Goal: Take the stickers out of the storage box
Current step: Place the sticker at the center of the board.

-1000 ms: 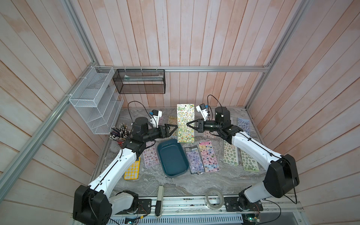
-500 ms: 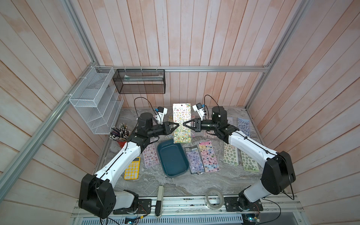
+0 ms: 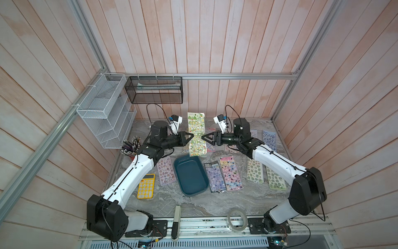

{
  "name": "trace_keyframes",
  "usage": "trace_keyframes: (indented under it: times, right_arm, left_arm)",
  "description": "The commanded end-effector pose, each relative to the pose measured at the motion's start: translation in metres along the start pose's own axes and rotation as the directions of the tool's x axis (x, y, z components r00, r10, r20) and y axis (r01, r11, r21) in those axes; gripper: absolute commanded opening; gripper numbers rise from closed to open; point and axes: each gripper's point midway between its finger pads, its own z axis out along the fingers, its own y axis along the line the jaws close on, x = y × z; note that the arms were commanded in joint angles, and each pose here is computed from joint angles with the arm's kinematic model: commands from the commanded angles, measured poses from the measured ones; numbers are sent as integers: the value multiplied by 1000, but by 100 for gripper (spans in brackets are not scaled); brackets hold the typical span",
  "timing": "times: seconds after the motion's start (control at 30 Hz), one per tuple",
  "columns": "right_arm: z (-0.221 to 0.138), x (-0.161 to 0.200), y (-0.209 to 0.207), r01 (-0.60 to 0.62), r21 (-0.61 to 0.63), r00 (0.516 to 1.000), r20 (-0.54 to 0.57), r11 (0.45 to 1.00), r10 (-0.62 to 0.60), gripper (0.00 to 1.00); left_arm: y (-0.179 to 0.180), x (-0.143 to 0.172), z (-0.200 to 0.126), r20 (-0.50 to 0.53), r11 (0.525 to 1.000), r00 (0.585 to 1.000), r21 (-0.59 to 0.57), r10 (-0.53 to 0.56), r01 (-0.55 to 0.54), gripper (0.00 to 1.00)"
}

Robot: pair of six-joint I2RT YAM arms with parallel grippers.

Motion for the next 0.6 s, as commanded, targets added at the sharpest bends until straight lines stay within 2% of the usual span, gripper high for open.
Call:
trace_keyframes:
  times: [0.0, 0.1, 0.2, 0.27, 0.43, 0.57]
  right_arm:
    - [-25, -24, 15, 94, 70, 990, 104, 993, -101, 67]
    - [-40, -29, 14, 122, 141, 979, 144, 983, -142, 67]
    - [-50, -25, 10, 136, 186, 973, 159, 973, -166, 68]
    - [-54, -20, 4, 135, 216, 974, 149, 967, -170, 69]
    - [-63, -9, -7, 150, 270, 973, 130, 951, -190, 69]
    - [-61, 2, -15, 136, 258, 978, 121, 957, -171, 70]
  left_arm:
    - [25, -21, -16, 6, 976, 997, -207, 76, -73, 0]
    - [59, -28, -17, -42, 916, 995, -388, 92, -102, 0]
    - [106, -33, -21, -98, 796, 991, -591, 87, -128, 0]
    - [135, -36, -24, -134, 695, 988, -704, 74, -147, 0]
    - [184, -46, -20, -226, 521, 973, -825, 54, -220, 0]
    - [221, -65, -15, -269, 454, 963, -855, 25, -251, 0]
